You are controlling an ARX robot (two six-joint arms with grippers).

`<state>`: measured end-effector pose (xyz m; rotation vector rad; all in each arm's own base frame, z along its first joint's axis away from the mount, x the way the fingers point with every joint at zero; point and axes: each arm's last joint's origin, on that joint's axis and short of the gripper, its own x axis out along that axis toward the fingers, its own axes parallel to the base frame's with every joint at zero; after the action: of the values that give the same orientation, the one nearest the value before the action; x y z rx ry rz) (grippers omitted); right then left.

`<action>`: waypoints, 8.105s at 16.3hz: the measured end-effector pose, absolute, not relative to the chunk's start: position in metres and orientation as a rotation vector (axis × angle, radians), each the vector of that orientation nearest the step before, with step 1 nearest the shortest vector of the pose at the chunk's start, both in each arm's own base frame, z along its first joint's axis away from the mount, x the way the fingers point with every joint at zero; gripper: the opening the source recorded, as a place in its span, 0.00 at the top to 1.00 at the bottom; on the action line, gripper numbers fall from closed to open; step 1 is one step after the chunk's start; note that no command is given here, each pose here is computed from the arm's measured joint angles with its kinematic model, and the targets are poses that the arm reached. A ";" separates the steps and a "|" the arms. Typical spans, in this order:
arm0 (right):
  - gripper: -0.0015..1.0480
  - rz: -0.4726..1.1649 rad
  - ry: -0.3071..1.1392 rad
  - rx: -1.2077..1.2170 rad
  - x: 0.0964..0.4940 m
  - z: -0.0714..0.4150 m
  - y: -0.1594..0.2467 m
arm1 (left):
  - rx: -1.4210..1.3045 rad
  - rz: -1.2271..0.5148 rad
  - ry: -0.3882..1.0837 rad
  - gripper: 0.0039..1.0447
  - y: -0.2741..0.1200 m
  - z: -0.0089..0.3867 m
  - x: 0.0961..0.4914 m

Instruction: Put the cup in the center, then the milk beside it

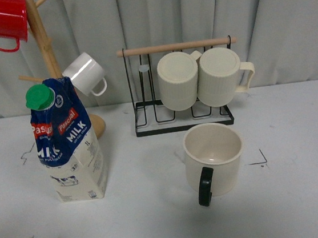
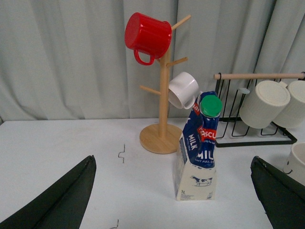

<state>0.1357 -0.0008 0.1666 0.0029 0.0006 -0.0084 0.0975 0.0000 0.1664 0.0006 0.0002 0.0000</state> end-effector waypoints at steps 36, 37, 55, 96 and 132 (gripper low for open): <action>0.06 -0.005 -0.004 0.002 0.097 0.167 0.000 | 0.047 -0.071 0.393 0.06 -0.052 0.168 0.212; 0.06 -0.005 -0.004 0.002 0.097 0.167 0.000 | 0.057 -0.072 0.417 0.06 -0.056 0.163 0.224; 0.06 -0.005 -0.004 0.002 0.097 0.167 0.000 | 0.034 0.022 0.463 0.90 -0.080 0.131 0.308; 0.06 -0.005 -0.004 0.002 0.097 0.167 -0.001 | -0.016 0.008 -0.008 0.99 -0.034 0.174 0.185; 0.06 -0.005 -0.004 0.002 0.097 0.167 0.000 | -0.014 -0.002 -0.013 0.99 0.000 0.170 0.112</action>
<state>0.0973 -0.0005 0.1668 0.0021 -0.0040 -0.0050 0.1118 -0.0002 0.1702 -0.0143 -0.0128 -0.0020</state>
